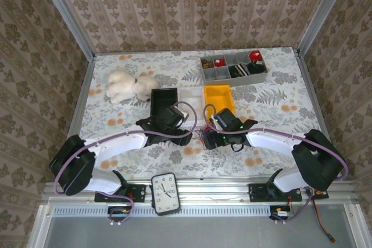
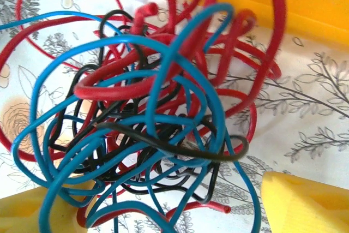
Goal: Untangle the cables
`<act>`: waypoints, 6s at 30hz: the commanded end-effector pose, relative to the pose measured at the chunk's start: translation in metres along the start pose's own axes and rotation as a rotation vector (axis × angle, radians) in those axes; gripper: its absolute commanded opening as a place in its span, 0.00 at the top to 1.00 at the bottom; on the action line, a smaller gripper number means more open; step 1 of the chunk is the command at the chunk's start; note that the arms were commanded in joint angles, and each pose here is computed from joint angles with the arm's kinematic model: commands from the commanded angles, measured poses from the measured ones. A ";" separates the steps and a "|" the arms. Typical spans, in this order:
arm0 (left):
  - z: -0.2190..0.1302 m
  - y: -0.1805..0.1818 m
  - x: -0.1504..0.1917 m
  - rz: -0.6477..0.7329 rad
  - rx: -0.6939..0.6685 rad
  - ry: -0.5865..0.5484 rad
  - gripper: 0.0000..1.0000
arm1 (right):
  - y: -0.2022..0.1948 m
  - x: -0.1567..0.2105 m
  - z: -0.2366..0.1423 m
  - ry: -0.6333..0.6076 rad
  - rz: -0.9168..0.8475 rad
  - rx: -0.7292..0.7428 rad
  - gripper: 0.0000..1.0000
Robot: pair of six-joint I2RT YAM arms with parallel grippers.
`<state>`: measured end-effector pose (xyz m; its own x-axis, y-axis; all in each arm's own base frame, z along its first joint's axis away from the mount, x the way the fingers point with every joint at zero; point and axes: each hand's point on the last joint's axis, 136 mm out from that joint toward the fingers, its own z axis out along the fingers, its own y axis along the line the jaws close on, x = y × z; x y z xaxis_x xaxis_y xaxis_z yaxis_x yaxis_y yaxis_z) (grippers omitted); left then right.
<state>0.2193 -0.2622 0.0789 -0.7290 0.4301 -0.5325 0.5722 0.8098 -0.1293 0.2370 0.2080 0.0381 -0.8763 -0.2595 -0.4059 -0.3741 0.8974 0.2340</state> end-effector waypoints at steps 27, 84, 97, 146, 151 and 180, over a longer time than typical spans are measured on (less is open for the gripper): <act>0.073 -0.018 -0.005 0.088 0.042 0.113 1.00 | -0.026 -0.007 -0.015 -0.056 0.156 0.015 0.20; -0.207 -0.047 -0.189 -0.009 0.074 -0.820 1.00 | -0.150 0.011 -0.057 -0.311 0.871 0.084 0.39; -0.175 -0.073 -0.202 -0.012 0.184 -0.779 1.00 | -0.094 -0.026 -0.095 -0.465 0.542 -0.066 0.11; -0.415 0.134 -0.126 -0.595 -0.850 -1.237 1.00 | -0.155 0.030 -0.029 -0.080 0.923 0.325 0.58; -0.450 0.149 -0.119 -0.623 -0.927 -1.281 1.00 | -0.156 0.030 -0.030 -0.083 0.935 0.324 0.58; -0.521 0.160 -0.174 -0.483 -0.860 -1.332 1.00 | -0.161 0.024 -0.029 -0.150 0.999 0.228 0.58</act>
<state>0.2141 0.0343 0.6051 0.4003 -0.1159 -0.9090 -0.4253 0.8552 -0.2963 0.2756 0.0479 0.0230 -0.6946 0.6742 -0.2509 0.5791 0.7310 0.3610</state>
